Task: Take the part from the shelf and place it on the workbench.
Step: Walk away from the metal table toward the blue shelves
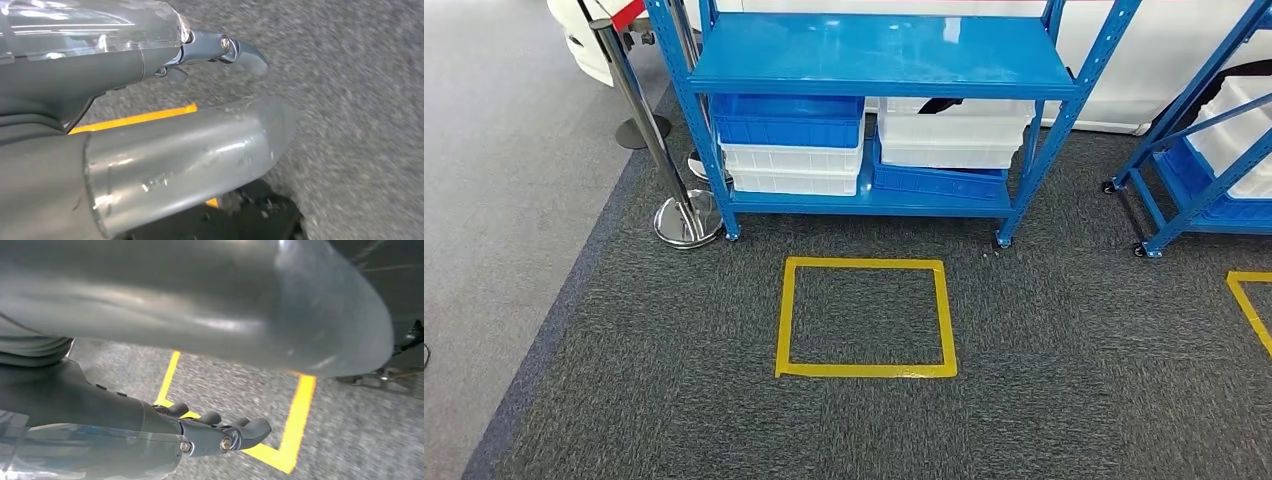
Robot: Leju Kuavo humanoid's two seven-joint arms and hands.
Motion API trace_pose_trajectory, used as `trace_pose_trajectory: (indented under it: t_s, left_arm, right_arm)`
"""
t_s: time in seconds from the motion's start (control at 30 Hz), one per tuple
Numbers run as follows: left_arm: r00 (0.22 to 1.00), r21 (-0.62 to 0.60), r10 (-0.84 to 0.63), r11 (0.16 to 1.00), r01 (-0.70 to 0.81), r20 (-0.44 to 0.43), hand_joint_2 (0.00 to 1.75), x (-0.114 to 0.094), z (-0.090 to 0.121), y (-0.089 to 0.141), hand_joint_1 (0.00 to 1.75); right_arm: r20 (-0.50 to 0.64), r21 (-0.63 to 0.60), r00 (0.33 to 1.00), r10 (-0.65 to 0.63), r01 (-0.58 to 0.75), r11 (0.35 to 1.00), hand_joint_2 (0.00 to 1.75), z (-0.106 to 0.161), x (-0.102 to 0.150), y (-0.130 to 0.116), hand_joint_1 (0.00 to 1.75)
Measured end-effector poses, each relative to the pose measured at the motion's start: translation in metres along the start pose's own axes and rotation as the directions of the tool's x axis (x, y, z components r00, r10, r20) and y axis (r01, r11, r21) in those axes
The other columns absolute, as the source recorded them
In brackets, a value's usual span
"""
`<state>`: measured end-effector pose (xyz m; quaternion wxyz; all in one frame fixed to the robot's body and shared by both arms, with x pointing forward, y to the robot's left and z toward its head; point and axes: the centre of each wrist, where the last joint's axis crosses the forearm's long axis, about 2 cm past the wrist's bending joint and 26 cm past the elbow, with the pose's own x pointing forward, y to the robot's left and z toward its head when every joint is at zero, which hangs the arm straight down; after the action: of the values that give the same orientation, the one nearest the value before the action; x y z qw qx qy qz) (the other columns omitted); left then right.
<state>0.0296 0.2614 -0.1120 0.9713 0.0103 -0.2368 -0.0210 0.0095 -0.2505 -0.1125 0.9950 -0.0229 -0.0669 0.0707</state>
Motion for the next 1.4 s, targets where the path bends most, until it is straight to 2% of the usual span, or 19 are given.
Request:
trace_pose_trajectory:
  t_s: [1.4]
  left_arm:
    - [1.000, -0.008, -0.011, 1.000, 0.011, -0.014, 0.00, -0.0003, -0.0002, 0.0030, 0.00]
  right_arm:
    - [-0.011, 0.006, 1.000, 0.018, -0.018, 1.000, 0.00, -0.0002, -0.0011, -0.0021, 0.00]
